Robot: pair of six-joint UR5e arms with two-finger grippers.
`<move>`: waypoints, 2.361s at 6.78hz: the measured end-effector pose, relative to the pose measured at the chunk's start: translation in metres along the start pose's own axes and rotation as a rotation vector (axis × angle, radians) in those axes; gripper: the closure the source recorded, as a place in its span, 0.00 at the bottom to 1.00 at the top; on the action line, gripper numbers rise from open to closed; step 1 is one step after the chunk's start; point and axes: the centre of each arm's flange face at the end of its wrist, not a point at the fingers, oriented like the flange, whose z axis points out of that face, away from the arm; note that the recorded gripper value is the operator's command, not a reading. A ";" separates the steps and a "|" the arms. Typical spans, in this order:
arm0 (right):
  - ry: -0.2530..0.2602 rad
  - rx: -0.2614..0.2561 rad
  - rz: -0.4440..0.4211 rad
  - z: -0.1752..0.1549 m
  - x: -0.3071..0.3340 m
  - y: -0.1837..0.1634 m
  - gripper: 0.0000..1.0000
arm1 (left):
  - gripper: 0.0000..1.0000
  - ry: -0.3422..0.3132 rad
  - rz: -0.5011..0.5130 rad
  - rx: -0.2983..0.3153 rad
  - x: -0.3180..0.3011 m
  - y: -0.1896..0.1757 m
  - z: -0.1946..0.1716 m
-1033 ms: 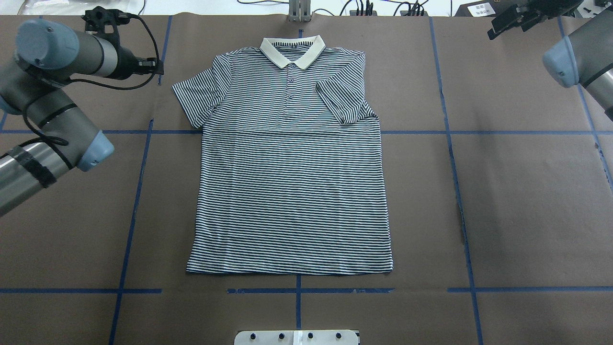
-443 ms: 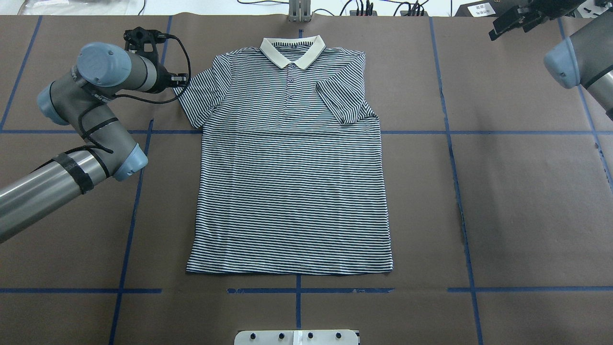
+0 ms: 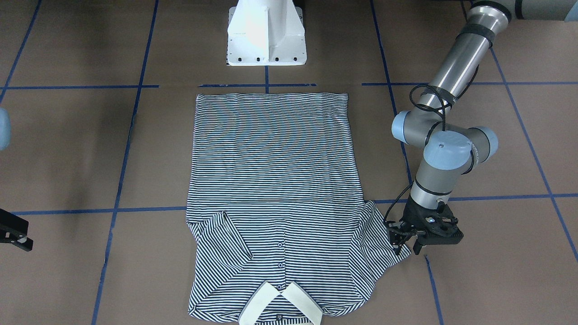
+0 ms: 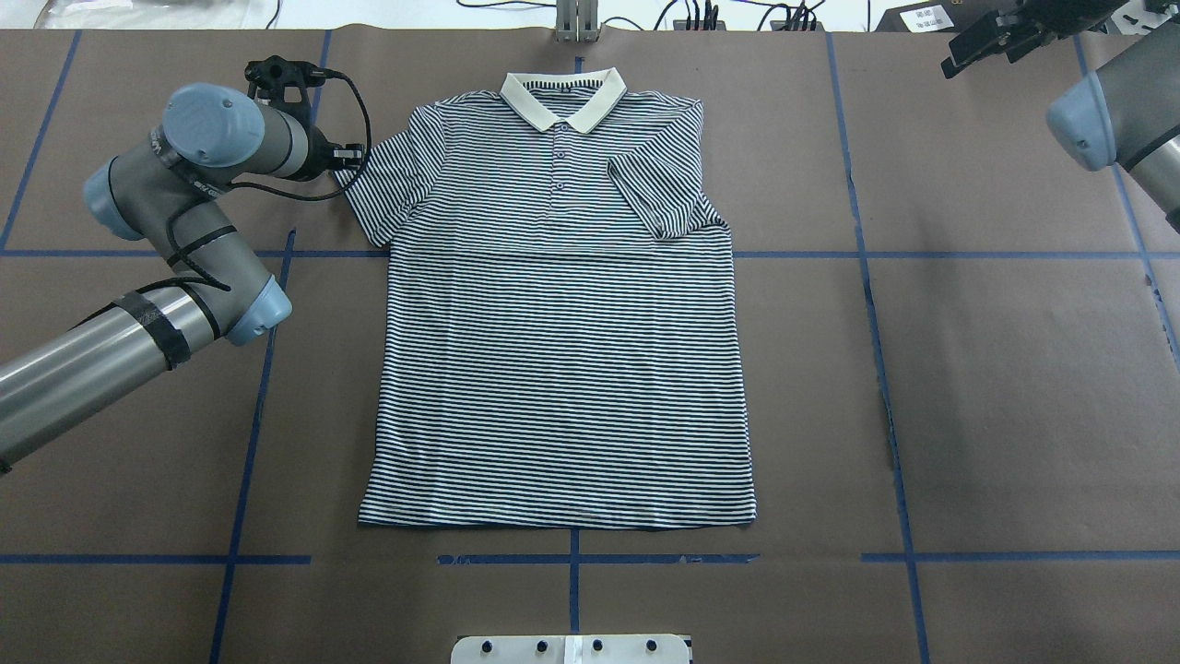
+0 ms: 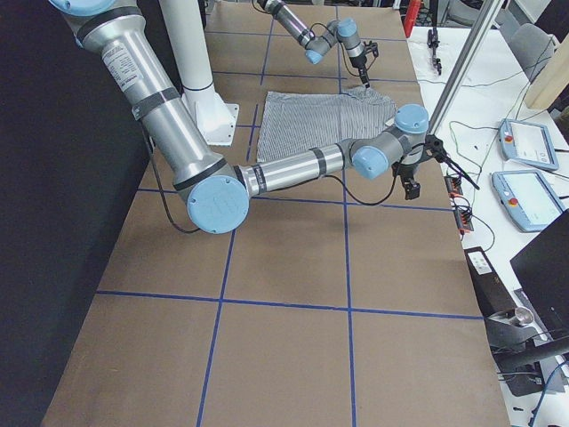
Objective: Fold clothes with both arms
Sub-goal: 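Release the sleeve and raise the right gripper while the left gripper reaches the other sleeve, then fold the sleeve nearest the left gripper inward across the shirt body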
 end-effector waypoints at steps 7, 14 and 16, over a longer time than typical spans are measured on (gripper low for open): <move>0.001 -0.003 0.002 0.001 0.001 0.001 0.00 | 1.00 0.045 0.011 0.023 0.019 -0.005 -0.014; 0.001 -0.002 0.002 0.002 -0.001 0.000 0.00 | 0.01 -0.070 -0.116 -0.072 0.229 -0.030 -0.061; -0.002 -0.005 0.000 0.004 -0.004 0.001 0.00 | 0.00 -0.061 -0.034 -0.081 0.240 -0.025 -0.061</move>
